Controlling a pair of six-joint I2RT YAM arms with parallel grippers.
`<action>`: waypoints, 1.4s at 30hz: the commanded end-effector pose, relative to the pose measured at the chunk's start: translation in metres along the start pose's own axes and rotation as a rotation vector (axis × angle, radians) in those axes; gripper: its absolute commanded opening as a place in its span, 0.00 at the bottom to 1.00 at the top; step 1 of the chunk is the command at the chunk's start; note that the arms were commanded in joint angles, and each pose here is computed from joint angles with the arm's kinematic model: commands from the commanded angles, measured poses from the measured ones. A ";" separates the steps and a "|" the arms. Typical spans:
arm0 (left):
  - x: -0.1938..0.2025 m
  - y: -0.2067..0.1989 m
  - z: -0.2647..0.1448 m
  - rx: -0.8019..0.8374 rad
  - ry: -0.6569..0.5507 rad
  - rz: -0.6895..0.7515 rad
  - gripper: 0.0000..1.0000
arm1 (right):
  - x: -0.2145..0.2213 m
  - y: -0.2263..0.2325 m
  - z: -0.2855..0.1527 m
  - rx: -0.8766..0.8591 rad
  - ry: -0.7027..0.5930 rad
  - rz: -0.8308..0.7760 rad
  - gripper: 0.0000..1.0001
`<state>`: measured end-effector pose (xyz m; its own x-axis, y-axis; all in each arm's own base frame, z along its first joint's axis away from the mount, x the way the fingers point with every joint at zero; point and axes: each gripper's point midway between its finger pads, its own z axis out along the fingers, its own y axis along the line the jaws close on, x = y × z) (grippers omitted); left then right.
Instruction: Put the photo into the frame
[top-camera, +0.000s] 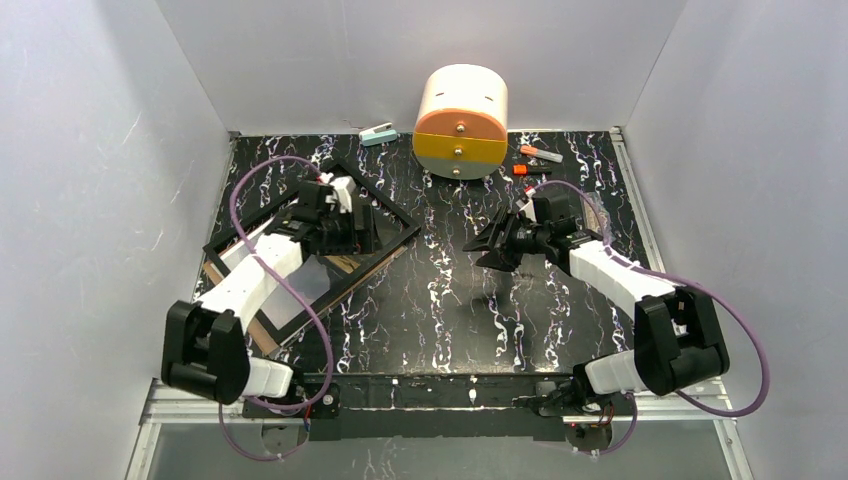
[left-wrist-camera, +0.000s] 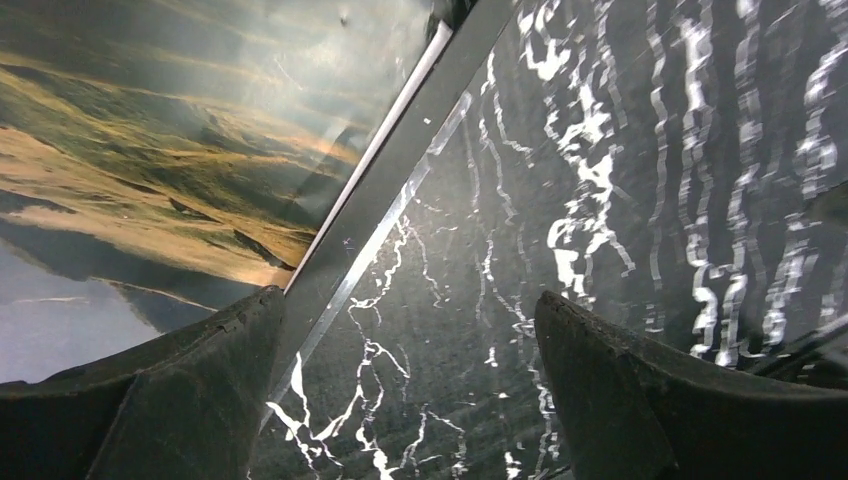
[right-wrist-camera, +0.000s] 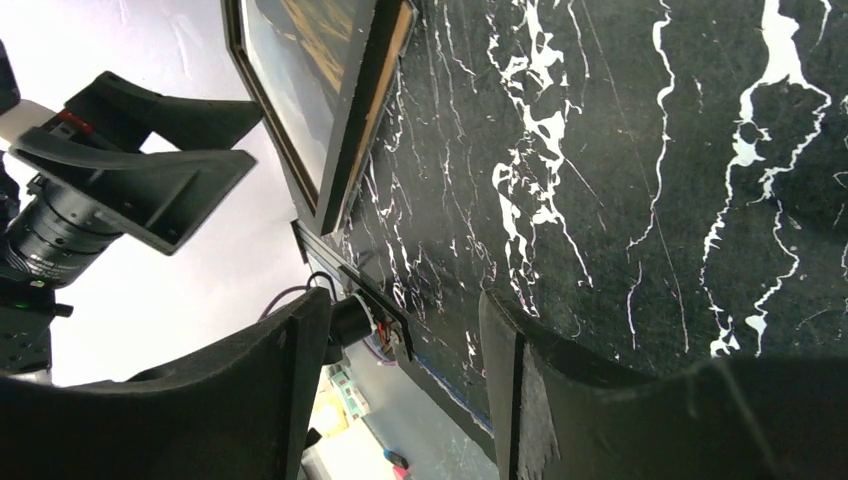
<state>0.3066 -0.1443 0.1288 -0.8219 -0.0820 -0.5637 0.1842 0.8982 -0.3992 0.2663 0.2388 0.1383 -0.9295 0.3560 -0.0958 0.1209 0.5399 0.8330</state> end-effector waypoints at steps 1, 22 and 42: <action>0.026 0.019 0.018 -0.145 0.112 0.092 0.90 | -0.002 -0.004 0.008 -0.015 -0.007 -0.004 0.64; 0.062 0.039 0.044 -0.240 0.350 0.271 0.69 | 0.018 -0.033 0.014 0.028 0.064 0.017 0.62; 0.056 0.056 0.054 -0.339 0.419 0.380 0.26 | 0.025 -0.037 0.010 0.032 0.076 0.017 0.62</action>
<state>0.2973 -0.1293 0.0281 -0.8938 0.3575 -0.2709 0.3691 0.9294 0.0089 0.2427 0.2320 0.0902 -0.9440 0.3296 -0.0182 0.1843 0.5720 0.7993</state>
